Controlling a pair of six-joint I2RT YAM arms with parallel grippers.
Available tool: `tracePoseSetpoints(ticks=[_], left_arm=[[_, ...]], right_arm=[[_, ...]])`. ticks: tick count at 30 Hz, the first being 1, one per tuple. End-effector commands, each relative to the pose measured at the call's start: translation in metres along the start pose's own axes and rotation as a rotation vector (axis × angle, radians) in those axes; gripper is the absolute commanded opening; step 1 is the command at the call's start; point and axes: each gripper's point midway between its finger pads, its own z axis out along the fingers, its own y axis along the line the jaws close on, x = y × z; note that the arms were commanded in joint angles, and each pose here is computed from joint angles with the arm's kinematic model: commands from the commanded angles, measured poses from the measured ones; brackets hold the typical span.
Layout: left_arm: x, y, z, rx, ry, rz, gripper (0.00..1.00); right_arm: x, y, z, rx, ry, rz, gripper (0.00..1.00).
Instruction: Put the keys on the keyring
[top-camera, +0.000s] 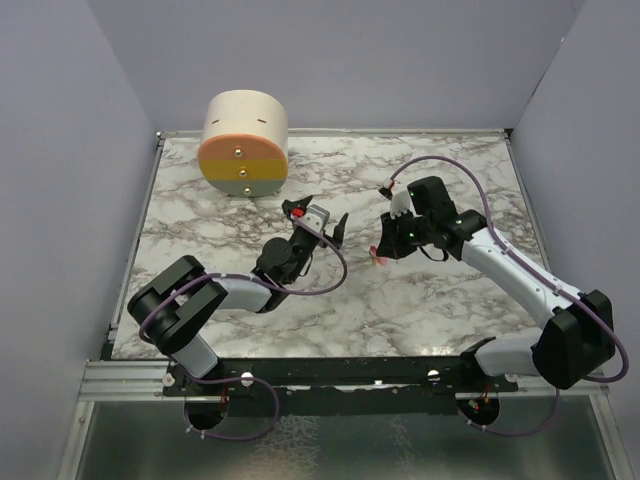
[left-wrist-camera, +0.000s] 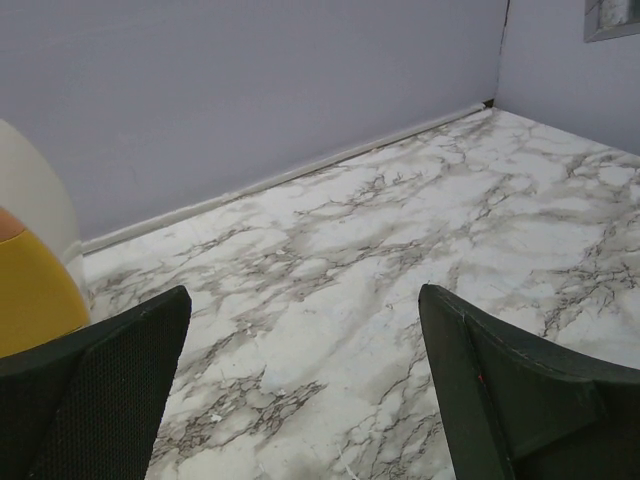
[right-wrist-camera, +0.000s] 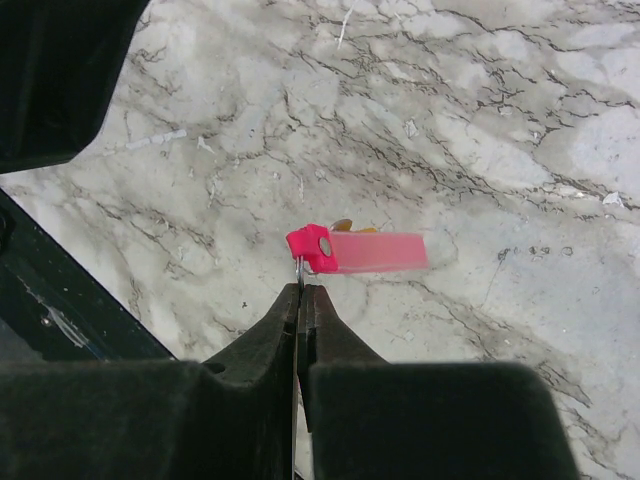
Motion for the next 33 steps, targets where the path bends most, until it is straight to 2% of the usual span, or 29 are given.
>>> tracePoseSetpoints(ticks=[1, 9, 17, 23, 25, 32, 33], left_arm=[[-0.003, 0.005, -0.011, -0.019, 0.007, -0.031, 0.99], [0.005, -0.038, -0.028, 0.242, -0.015, -0.018, 0.96], [0.004, -0.088, -0.035, 0.506, -0.009, -0.095, 0.92], [0.009, -0.107, -0.034, 0.616, 0.021, -0.098, 0.87], [0.011, -0.113, -0.034, 0.649, 0.036, -0.097, 0.83], [0.013, -0.117, -0.038, 0.716, 0.052, -0.119, 0.58], [0.012, -0.116, -0.038, 0.725, 0.053, -0.128, 0.57]], right_arm=[[-0.010, -0.002, -0.003, 0.023, -0.010, -0.021, 0.01], [-0.026, 0.010, 0.004, -0.048, -0.060, -0.014, 0.01], [-0.029, 0.006, 0.011, -0.051, -0.050, -0.061, 0.01], [-0.033, 0.007, 0.008, -0.050, -0.058, -0.086, 0.01], [-0.035, 0.008, 0.005, -0.053, -0.067, -0.099, 0.01], [-0.037, 0.010, -0.002, -0.053, -0.080, -0.136, 0.01], [-0.036, 0.010, -0.003, -0.056, -0.081, -0.138, 0.01]])
